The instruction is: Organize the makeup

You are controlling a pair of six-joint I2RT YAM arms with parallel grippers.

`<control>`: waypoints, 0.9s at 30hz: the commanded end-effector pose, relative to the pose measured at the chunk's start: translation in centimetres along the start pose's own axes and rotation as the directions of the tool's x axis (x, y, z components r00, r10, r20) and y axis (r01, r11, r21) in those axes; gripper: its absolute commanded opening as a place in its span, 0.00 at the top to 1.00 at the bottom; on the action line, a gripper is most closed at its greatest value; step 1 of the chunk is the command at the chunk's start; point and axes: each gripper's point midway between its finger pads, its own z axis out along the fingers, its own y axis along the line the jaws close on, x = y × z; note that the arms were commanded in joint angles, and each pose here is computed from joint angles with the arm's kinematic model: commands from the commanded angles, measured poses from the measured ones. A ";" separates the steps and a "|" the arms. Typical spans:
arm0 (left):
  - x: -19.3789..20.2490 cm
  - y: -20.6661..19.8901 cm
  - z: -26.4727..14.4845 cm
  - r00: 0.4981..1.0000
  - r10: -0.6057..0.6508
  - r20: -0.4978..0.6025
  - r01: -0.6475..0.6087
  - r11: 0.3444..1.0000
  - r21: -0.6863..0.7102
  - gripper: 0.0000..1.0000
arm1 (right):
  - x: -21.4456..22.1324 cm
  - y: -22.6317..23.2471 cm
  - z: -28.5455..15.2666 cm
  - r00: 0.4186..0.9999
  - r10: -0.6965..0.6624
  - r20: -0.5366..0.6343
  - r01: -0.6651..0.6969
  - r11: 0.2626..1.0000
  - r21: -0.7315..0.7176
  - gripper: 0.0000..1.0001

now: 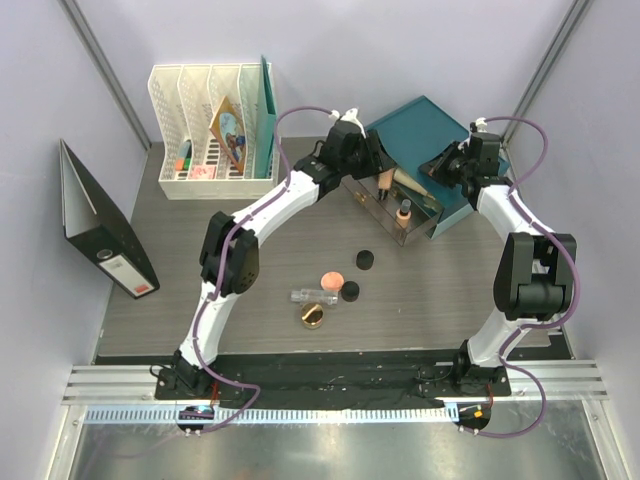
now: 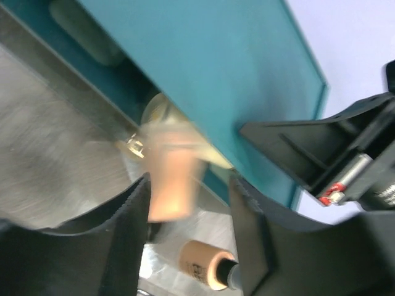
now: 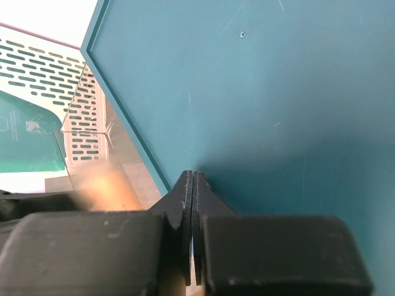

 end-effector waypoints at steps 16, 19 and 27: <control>-2.3 -7.6 -7.2 0.949 0.312 0.052 -0.316 0.930 0.185 0.27 | 9.9 -6.8 -0.6 0.950 0.107 -0.295 -0.035 0.970 0.239 0.99; 0.2 -7.5 -8.4 0.900 0.435 -0.013 -0.426 0.888 0.172 0.23 | 9.9 -6.8 -0.6 0.949 0.107 -0.296 -0.035 0.971 0.238 0.99; 6.5 -8.8 -9.0 0.770 0.628 -0.110 -0.595 0.770 0.228 0.21 | 10.1 -7.0 -0.6 0.948 0.106 -0.299 -0.032 0.969 0.243 0.99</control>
